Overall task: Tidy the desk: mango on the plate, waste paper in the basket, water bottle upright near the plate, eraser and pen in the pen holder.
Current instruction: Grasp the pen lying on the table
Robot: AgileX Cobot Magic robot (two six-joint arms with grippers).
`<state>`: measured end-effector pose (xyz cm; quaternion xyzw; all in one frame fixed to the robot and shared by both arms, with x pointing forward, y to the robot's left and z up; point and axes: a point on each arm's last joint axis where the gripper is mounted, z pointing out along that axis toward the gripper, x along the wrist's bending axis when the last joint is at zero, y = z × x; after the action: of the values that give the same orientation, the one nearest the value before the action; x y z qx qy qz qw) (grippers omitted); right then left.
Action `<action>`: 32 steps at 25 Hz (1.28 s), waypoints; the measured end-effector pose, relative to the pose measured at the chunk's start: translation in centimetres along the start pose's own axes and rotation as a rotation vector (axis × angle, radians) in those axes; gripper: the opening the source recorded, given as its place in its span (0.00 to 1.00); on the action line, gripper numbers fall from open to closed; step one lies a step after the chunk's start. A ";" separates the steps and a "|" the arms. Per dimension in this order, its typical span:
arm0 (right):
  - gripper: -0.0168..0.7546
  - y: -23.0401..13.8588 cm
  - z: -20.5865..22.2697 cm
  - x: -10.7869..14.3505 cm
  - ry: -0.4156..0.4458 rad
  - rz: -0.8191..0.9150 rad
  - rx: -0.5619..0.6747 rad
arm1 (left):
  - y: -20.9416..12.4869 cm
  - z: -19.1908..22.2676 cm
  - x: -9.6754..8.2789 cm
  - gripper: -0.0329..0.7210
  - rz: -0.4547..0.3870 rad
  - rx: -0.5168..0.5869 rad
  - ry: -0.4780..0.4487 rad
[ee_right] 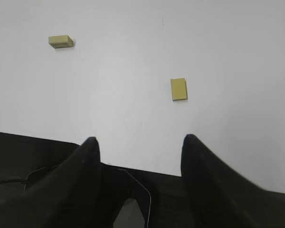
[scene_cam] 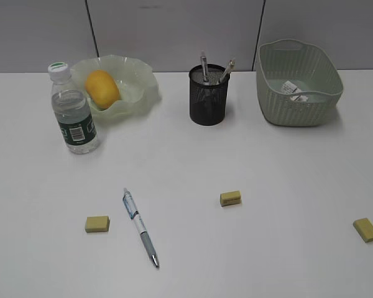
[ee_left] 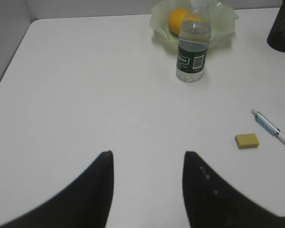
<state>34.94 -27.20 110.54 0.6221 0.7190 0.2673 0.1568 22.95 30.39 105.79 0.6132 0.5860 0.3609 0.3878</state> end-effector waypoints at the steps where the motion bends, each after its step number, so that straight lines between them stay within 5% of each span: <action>1: 0.59 1.1 0.4 0.0 -0.001 0.008 0.033 | 0.0 0.0 0.0 0.52 0.000 0.000 0.000; 11: 0.59 10.2 5.7 1.0 0.000 0.046 0.247 | 0.0 0.0 0.0 0.52 0.000 0.000 0.000; 22: 0.59 12.6 15.3 12.8 0.084 -0.123 0.462 | 0.0 0.0 0.0 0.52 0.000 -0.001 0.000; 32: 0.59 12.9 22.2 21.2 0.132 -0.234 0.517 | 0.0 0.0 0.0 0.52 0.000 -0.002 0.000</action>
<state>54.07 -1.16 102.35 0.5356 0.8387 0.0953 -0.0243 22.96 30.39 105.81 0.6128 0.5855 0.3616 0.3885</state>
